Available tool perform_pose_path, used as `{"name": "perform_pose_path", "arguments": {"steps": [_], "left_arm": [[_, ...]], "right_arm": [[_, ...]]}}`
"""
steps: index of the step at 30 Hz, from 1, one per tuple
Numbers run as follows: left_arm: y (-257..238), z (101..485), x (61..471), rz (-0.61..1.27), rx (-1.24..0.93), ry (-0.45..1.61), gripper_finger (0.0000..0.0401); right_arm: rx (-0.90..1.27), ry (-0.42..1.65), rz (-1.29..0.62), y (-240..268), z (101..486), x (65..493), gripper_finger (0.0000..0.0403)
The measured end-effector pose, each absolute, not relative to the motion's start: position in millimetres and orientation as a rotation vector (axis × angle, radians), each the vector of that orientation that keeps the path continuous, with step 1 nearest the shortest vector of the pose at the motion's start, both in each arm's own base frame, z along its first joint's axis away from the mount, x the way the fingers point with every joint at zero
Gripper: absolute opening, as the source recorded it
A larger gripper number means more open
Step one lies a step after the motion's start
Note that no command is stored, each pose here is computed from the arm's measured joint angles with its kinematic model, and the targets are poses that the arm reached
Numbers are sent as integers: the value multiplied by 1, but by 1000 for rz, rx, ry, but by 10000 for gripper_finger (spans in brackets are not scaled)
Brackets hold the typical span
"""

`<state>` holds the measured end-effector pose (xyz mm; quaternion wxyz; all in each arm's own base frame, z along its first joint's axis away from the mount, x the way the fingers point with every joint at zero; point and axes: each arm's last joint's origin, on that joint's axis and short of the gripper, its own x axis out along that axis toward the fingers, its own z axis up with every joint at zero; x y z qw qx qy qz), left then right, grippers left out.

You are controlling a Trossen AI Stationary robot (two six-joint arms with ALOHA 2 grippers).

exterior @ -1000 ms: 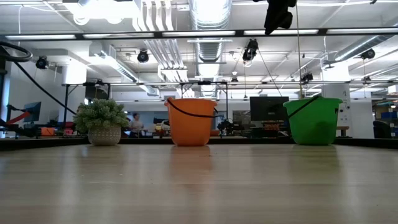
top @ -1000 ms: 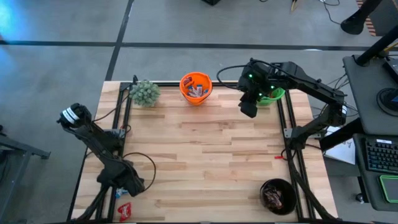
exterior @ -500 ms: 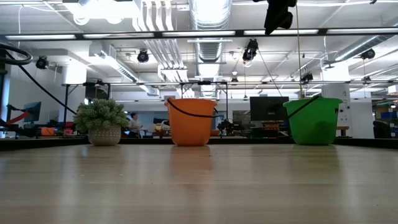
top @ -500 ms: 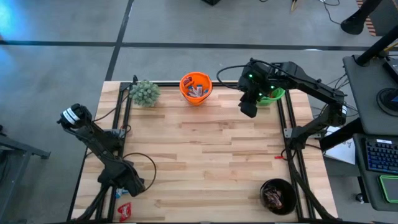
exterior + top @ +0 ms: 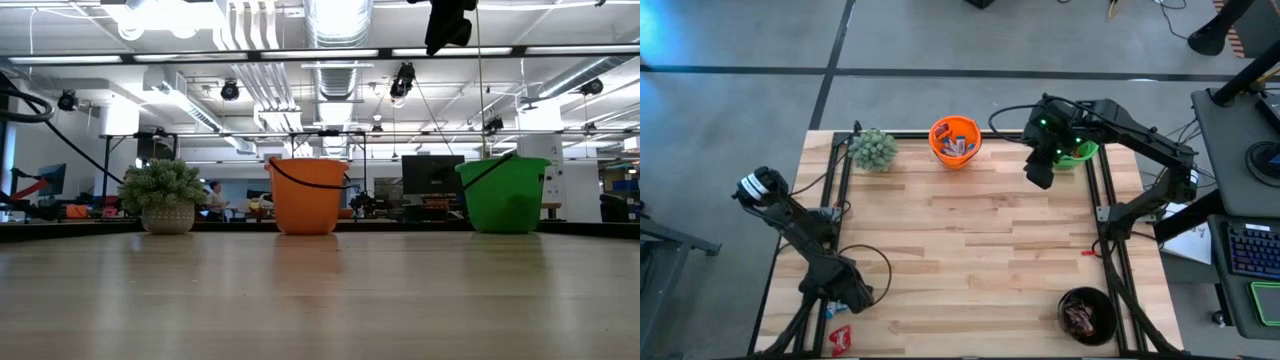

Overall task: Organize candy in baskets
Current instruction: Put the white chocolate bar into the orange bucket

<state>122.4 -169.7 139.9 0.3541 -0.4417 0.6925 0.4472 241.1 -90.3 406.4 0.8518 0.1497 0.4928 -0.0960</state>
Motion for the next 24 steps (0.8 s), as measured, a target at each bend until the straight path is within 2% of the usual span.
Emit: {"name": "perform_pose_path", "arguments": {"steps": [5,17,24], "left_arm": [[-168,137,121,1157,-1138,1795,121],[-170,137,122,1103,-1129,1802,9],[-174,142,125,1049,-1131,1810,1]], "right_arm": [[316,1037,-200,-90,406,241,107],[343,1018,-130,-87,409,239,104],[331,1017,-124,-87,409,239,98]]}}
